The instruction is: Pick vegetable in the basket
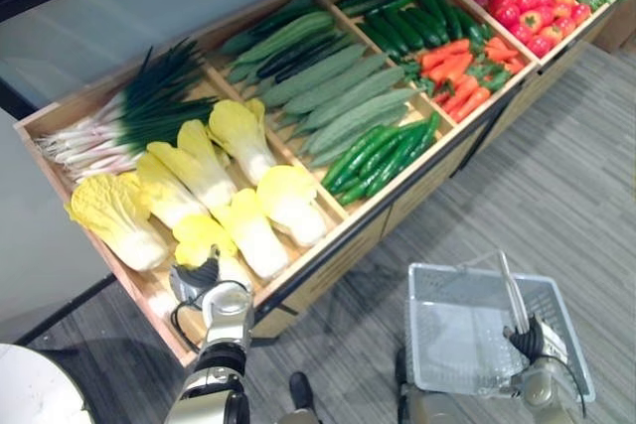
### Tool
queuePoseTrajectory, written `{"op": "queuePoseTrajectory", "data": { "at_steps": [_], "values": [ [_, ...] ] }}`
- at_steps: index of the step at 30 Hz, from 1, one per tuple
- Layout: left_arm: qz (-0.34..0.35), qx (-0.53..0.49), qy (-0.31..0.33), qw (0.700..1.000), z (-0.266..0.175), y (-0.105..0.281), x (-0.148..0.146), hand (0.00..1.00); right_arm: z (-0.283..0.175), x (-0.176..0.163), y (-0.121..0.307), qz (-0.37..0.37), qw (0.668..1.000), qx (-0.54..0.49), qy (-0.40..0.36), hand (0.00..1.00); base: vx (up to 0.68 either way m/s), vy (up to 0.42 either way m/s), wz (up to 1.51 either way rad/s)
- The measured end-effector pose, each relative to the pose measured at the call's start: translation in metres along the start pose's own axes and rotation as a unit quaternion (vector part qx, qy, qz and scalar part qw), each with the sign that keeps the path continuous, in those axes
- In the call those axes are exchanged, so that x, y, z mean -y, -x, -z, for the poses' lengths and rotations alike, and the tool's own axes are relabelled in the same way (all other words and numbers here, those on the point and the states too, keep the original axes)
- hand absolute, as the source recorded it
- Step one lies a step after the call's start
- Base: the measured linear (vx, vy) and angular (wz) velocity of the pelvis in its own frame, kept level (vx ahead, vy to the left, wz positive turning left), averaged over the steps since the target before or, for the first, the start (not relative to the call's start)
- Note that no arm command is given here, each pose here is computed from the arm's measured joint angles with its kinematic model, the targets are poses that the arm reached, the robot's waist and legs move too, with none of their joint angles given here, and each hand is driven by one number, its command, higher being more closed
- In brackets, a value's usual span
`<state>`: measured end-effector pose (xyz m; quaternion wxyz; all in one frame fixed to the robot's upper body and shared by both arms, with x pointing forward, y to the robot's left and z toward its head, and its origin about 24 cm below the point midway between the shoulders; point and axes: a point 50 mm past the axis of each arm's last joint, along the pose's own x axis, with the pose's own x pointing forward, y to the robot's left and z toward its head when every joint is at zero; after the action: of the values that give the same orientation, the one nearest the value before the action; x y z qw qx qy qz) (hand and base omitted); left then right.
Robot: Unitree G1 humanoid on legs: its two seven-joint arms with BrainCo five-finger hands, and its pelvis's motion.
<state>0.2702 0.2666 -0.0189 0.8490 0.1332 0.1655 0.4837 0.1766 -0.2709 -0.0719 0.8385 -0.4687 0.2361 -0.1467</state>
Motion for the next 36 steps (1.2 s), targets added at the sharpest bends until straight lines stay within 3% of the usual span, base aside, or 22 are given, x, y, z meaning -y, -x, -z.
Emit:
{"op": "queuePoseTrajectory", "data": {
  "at_steps": [10,26,36],
  "values": [
    [0.01,-0.004,0.02,1.0,0.0,0.001,0.001,1.0,0.004,-0.002,0.004,-0.004,1.0,-0.005,0.003,1.0,-0.01,0.002,0.03],
    [0.032,0.048,0.111,0.992,-0.013,0.033,-0.013,1.0,0.01,-0.013,0.014,-0.012,0.999,-0.045,-0.01,1.0,-0.01,0.001,0.09],
    [0.094,0.098,0.116,0.984,-0.023,0.047,-0.017,1.0,0.023,-0.009,0.016,-0.007,0.997,-0.076,0.008,1.0,-0.03,0.003,0.05]
  ]
}}
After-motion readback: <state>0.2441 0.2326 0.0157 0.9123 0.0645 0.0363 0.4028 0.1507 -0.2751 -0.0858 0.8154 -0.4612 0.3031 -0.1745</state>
